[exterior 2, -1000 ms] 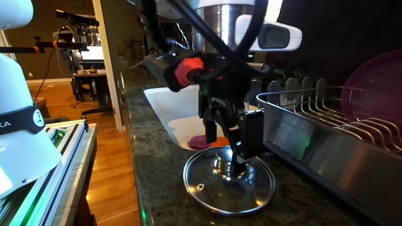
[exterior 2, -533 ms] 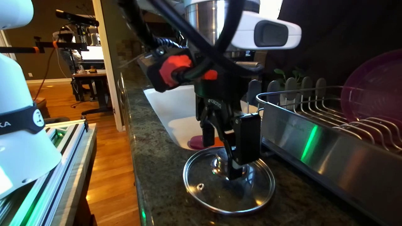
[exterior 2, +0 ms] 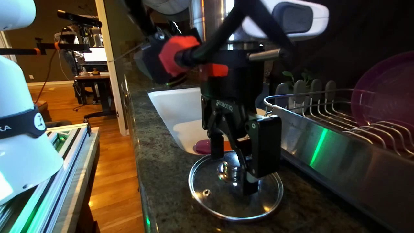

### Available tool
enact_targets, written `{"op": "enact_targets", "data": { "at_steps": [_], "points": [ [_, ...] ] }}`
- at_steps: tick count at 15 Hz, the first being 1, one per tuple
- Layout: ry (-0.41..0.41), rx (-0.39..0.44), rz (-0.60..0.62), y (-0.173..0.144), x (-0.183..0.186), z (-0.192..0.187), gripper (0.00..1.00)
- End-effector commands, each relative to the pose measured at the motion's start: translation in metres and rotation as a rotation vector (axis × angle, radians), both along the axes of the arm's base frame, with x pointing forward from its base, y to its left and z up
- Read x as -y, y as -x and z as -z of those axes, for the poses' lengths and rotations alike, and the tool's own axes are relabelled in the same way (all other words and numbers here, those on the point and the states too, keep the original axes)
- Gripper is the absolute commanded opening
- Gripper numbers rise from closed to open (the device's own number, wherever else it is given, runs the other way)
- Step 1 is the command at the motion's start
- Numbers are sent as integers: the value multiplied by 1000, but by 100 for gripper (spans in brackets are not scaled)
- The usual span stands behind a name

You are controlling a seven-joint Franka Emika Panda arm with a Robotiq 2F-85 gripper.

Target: Put the lid in the first line of the plate rack

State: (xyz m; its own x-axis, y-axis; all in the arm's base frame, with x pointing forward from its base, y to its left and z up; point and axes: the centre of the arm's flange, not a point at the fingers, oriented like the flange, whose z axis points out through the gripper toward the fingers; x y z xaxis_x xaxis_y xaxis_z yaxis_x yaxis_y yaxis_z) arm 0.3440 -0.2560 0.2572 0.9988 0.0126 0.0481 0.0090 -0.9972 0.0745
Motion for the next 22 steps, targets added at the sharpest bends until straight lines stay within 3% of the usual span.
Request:
{"op": "enact_targets", "data": {
  "at_steps": [1, 10, 22],
  "points": [
    [24, 38, -20, -3, 3, -2, 94],
    [-17, 76, -56, -18, 3, -3, 99],
    [-13, 60, -50, -16, -5, -5, 100]
  ]
}}
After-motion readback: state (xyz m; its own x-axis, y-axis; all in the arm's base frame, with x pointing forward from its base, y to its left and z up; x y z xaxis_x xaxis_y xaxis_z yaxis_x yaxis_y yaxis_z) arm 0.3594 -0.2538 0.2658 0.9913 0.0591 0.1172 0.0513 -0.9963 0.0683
